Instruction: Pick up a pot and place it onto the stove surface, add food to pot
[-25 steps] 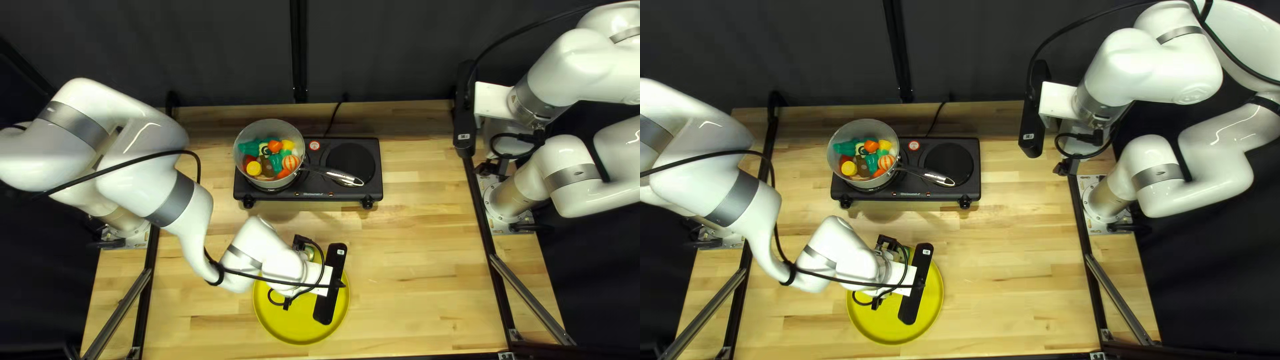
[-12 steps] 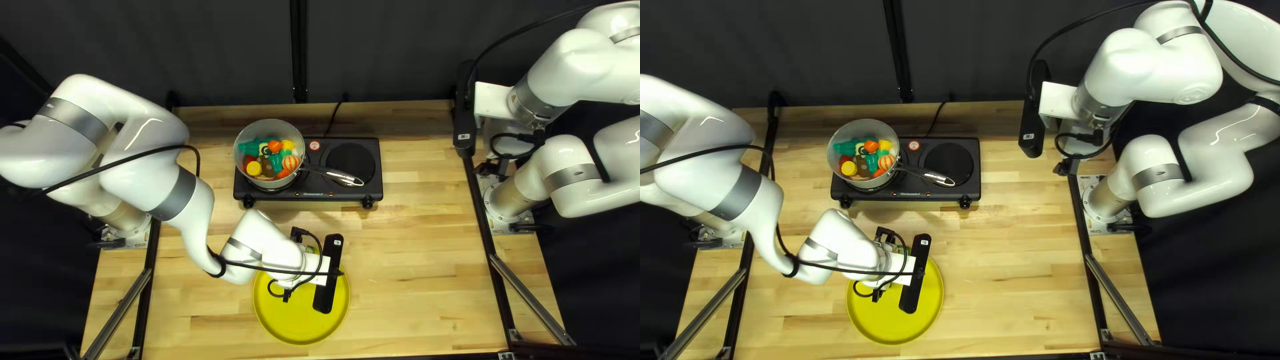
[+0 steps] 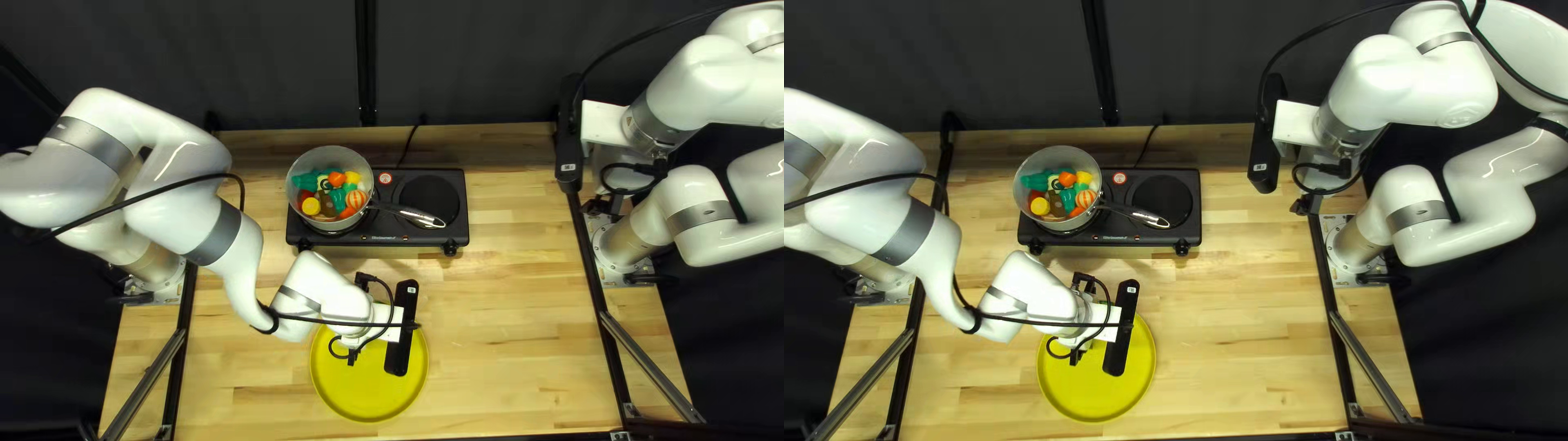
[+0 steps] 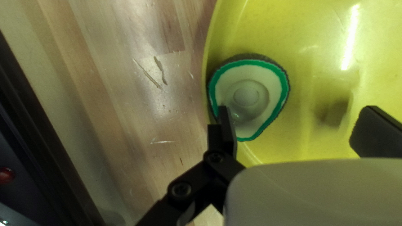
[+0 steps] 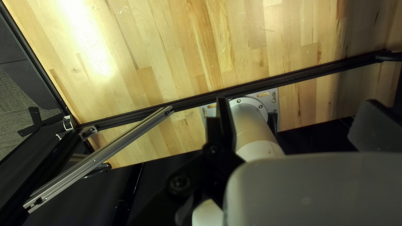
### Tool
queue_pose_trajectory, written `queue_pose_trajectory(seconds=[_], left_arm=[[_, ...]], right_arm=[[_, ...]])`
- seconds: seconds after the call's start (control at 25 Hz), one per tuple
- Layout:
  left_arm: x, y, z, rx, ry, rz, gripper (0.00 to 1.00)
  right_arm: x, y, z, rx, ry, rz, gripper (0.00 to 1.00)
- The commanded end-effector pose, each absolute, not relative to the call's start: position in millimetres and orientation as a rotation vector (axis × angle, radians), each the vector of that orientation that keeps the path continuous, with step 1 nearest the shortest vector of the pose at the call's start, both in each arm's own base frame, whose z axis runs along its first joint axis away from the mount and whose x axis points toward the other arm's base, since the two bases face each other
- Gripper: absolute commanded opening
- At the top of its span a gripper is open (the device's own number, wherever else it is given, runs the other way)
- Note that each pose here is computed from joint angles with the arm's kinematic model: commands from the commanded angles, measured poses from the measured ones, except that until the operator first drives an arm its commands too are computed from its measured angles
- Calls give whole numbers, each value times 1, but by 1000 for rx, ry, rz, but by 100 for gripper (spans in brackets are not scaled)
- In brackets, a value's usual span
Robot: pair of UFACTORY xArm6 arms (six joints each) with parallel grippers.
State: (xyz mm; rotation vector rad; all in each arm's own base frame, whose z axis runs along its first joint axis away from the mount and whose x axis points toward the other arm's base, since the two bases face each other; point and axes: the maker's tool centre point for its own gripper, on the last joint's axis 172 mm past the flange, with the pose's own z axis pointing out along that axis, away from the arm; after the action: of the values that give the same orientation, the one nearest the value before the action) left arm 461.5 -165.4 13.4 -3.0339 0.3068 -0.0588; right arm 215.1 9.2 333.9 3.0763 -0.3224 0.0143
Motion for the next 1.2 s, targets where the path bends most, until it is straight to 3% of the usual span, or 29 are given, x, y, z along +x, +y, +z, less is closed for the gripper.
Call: queue_pose_trajectory(seconds=[0.04, 0.88, 0.92, 0.96, 1.2], left_arm=[[462, -166, 11, -3036, 304, -62, 100], [463, -164, 11, -3042, 300, -65, 98], [463, -164, 11, -3042, 300, -65, 83], [463, -164, 11, -3042, 300, -65, 0], [463, -164, 11, -3042, 300, -65, 0]], right_arm=[[215, 9, 334, 3076, -322, 14, 100], [215, 9, 334, 3076, -322, 14, 100], [215, 9, 334, 3076, -322, 14, 100], [215, 9, 334, 3076, -322, 14, 100], [215, 9, 334, 3076, -322, 14, 100]])
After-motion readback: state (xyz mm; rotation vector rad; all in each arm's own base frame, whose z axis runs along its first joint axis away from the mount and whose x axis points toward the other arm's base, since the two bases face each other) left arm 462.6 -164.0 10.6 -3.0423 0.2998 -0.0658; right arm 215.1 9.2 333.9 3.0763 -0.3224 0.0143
